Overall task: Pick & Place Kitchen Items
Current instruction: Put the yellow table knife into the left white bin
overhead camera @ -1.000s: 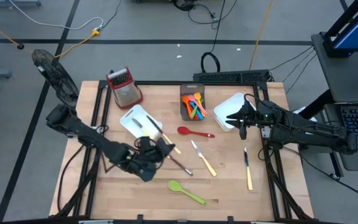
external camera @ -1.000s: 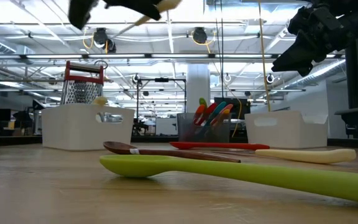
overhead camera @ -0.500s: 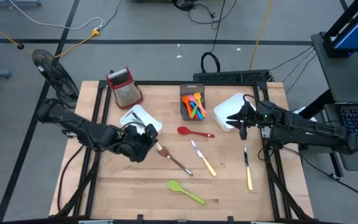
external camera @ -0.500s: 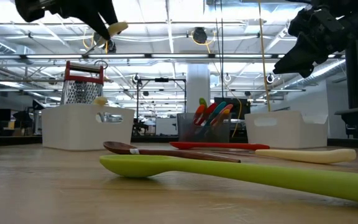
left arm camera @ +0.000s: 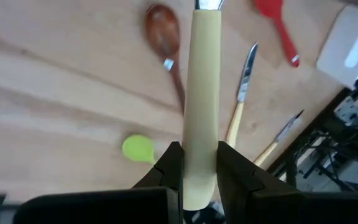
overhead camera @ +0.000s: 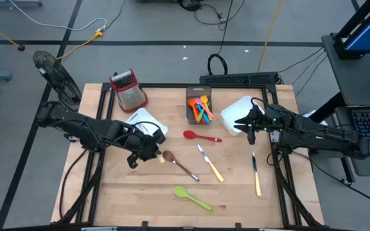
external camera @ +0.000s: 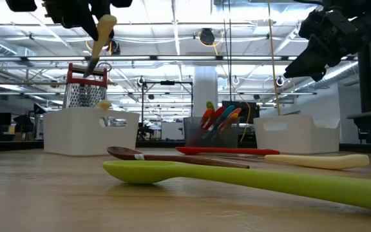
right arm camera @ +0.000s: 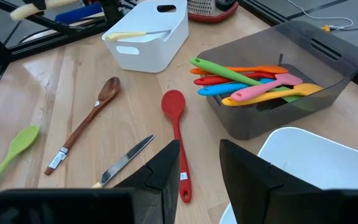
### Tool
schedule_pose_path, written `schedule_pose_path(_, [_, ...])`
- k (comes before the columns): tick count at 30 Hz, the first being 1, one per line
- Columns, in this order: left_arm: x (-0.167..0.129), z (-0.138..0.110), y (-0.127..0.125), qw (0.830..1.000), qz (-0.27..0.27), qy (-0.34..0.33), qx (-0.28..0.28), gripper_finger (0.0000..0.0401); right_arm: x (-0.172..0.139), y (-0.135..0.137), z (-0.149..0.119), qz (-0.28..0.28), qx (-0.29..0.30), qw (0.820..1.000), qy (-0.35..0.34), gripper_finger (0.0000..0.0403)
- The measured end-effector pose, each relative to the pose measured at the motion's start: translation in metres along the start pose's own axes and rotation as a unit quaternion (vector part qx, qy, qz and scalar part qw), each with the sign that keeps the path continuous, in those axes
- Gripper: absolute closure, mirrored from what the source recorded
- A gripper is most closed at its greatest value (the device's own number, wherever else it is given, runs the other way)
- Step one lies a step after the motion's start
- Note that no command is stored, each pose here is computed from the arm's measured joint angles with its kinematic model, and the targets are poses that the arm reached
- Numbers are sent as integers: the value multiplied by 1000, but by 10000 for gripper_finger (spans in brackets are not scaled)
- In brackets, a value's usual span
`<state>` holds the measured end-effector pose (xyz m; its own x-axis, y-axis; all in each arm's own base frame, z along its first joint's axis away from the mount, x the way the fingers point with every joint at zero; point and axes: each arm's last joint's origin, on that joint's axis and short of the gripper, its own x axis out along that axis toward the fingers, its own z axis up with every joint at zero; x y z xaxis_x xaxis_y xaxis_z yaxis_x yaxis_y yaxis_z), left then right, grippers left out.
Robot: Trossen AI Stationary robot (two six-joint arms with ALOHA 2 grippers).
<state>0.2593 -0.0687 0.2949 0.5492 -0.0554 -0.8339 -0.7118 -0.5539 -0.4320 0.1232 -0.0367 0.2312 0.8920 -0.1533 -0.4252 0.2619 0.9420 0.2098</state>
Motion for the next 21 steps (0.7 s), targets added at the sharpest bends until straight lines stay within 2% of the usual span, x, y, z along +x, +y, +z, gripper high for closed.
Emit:
schedule_pose_path(8, [-2, 14, -8, 999, 38, 19, 3, 350, 0, 0, 0, 0, 0, 1000, 0, 298])
schedule_pose_path(15, [8, 41, -6, 995, 95, 35, 5, 350, 0, 0, -1, -1, 1, 1000, 6, 298])
schedule_pose_path(18, [13, 54, -1, 995, 86, 47, -5, 350, 0, 0, -3, -3, 2, 1000, 14, 298])
schedule_pose_path(21, [20, 66, 5, 996, 47, 69, -16, 350, 0, -1, -3, -4, 2, 1000, 17, 298])
